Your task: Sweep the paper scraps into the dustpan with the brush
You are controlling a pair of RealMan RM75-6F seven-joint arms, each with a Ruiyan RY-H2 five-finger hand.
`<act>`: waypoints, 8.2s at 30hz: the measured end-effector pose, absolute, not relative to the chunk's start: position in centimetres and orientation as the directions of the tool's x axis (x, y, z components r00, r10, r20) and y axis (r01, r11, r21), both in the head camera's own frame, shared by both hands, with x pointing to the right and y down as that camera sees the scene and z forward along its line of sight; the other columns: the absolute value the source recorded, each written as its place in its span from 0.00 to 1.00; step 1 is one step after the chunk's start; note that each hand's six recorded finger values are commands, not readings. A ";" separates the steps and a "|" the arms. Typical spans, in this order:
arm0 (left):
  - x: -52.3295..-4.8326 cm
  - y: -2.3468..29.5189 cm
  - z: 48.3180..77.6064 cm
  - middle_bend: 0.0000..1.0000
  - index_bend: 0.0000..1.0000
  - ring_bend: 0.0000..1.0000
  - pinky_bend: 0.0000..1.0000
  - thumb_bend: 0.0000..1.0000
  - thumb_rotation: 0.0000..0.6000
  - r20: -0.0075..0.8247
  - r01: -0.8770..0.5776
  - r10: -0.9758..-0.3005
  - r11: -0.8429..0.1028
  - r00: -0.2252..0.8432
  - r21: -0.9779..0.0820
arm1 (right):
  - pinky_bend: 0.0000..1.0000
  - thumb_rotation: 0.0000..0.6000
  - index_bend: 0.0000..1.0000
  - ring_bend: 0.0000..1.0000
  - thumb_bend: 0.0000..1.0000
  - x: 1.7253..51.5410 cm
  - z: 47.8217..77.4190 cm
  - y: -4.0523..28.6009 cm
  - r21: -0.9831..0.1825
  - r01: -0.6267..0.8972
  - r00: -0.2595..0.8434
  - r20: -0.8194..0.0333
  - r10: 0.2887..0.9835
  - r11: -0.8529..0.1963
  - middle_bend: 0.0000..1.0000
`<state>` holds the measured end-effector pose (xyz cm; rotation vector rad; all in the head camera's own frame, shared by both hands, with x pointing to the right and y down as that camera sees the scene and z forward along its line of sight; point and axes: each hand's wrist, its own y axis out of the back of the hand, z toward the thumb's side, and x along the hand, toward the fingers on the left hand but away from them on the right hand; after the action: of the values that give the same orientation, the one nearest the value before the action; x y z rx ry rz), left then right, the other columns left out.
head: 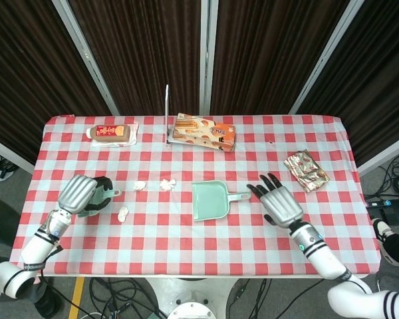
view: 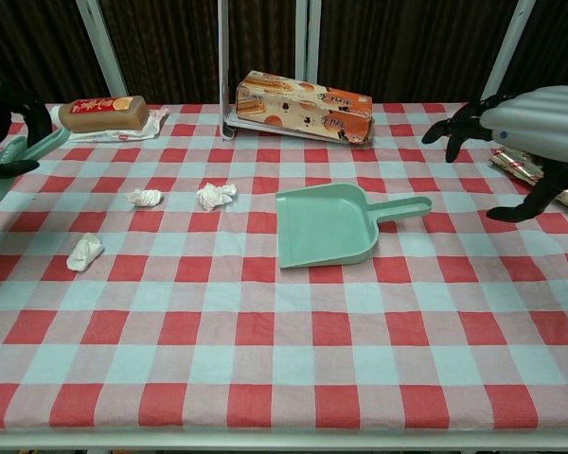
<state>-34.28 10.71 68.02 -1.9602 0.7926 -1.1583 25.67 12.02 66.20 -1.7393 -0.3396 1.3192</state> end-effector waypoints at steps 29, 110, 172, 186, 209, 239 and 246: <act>-34.5 11.3 68.2 0.55 0.51 0.71 0.89 0.40 1.00 0.474 -0.141 -0.779 -0.568 0.410 -0.811 | 0.00 1.00 0.41 0.07 0.22 19.5 74.0 10.3 -0.761 -0.388 0.348 -0.644 0.682 -0.520 0.43; -16.0 7.5 73.5 0.55 0.51 0.63 0.88 0.42 1.00 0.377 -0.445 -0.619 -0.772 0.689 -0.454 | 0.00 1.00 0.70 0.24 0.36 12.4 74.6 7.8 -0.742 -0.337 0.366 -0.671 0.645 -0.580 0.62; -20.7 8.5 73.5 0.55 0.52 0.63 0.85 0.45 1.00 0.390 -0.526 -0.846 -0.531 0.362 -0.664 | 0.00 1.00 0.70 0.24 0.36 12.7 74.3 8.5 -0.759 -0.294 0.427 -0.648 0.631 -0.580 0.62; -14.7 7.9 73.8 0.55 0.52 0.62 0.85 0.45 1.00 0.370 -0.569 -0.821 -0.568 0.434 -0.594 | 0.00 1.00 0.71 0.24 0.37 12.4 74.8 8.8 -0.756 -0.293 0.418 -0.652 0.632 -0.586 0.62; -10.7 7.9 72.1 0.55 0.52 0.62 0.85 0.45 1.00 0.373 -0.711 -0.801 -0.592 0.469 -0.379 | 0.00 1.00 0.71 0.24 0.38 12.1 75.2 9.6 -0.753 -0.237 0.428 -0.648 0.630 -0.614 0.62; -12.7 9.2 74.0 0.55 0.52 0.62 0.85 0.45 1.00 0.361 -0.639 -0.827 -0.563 0.432 -0.524 | 0.00 1.00 0.71 0.24 0.38 12.6 75.0 9.6 -0.753 -0.212 0.425 -0.645 0.635 -0.623 0.62; -10.6 9.3 73.2 0.55 0.52 0.62 0.85 0.45 1.00 0.367 -0.695 -0.816 -0.574 0.446 -0.433 | 0.00 1.00 0.71 0.24 0.38 12.4 75.0 9.7 -0.753 -0.201 0.429 -0.643 0.635 -0.626 0.62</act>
<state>-10.58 9.29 73.16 -2.4781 1.3168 -0.8121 12.35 9.74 75.00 -1.8683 -0.3693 1.2965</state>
